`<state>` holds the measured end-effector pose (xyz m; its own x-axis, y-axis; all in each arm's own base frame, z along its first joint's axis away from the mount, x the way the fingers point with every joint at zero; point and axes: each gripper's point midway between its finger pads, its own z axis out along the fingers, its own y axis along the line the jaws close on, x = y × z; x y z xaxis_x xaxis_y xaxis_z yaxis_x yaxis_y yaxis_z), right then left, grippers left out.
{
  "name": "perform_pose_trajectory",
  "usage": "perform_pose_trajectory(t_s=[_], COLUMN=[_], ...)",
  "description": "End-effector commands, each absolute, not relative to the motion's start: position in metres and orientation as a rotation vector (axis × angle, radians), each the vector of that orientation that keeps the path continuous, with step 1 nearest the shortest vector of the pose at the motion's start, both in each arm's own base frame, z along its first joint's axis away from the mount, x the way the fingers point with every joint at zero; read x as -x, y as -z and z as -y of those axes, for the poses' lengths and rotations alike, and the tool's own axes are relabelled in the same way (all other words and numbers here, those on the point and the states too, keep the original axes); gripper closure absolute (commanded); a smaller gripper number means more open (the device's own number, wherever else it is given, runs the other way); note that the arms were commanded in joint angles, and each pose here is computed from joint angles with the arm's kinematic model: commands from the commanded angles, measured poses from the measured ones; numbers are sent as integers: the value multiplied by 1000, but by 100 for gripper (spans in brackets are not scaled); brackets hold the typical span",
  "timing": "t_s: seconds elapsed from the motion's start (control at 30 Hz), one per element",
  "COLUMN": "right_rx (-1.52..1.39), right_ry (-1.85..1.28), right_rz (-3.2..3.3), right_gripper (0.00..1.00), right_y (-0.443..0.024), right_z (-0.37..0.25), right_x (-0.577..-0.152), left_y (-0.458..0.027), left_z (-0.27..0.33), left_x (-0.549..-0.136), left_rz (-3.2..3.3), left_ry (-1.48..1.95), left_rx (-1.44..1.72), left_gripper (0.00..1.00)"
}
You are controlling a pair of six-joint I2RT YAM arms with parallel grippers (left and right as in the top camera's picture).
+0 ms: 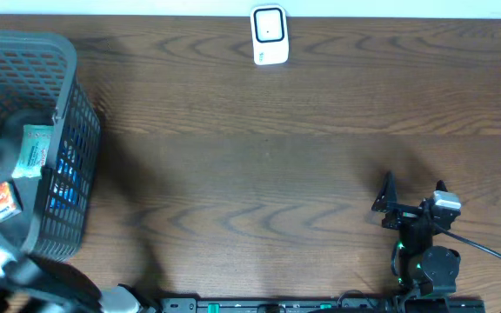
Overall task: Scan the item barcode
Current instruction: 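Reach the left gripper into the basket and grasp the green-lidded jar, then carry the jar to the scanner with the left gripper, set it down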
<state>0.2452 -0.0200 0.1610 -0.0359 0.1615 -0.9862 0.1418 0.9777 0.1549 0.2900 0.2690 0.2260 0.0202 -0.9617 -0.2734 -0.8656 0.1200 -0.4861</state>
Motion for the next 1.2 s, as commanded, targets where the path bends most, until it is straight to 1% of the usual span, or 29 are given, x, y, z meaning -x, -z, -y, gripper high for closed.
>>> perform_pose_trajectory(t_s=[0.0,0.1,0.13,0.23,0.33,0.57,0.7,0.87,1.0,1.07,1.17], right_rx=[-241,-240,-240,-241,-241,-241,-241,-240,-240,-241,-241], right_ry=[11,11,11,11,11,11,11,11,11,11,11], right_rz=[-1609,-1609,-1609,-1609,-1609,-1609,-1609,-1609,-1609,-1609,-1609], right_gripper=[1,1,1,0,1,1,1,1,1,1,1], right_y=[-161,-161,-161,-161,-161,-161,-161,-161,-161,-161,-161], right_z=[24,24,24,24,24,24,24,24,24,24,24], right_x=[-244,-244,-244,-244,-244,-244,-244,-244,-244,-244,-244], left_y=[-331,-364,-375,-381,-370,-300,-256,-189,-141,-118,-90], left_z=[-220,-170,-131,-63,-1,85,149,222,253,258,259], left_x=[-310,-318,-325,-338,-345,-342,-349,-360,-366,-366,-365], left_rz=[-1792,-1818,-1870,-1991,-2131,-2464,-2629,-2752,-2802,-2837,-2898], left_ry=[486,603,664,745,767,486,456,410,369,336,298], left_rx=[1411,1228,1115,893,740,553,287,-75,-250,-319,-335], left_gripper=[39,39,39,39,39,39,38,39,38,38,38])
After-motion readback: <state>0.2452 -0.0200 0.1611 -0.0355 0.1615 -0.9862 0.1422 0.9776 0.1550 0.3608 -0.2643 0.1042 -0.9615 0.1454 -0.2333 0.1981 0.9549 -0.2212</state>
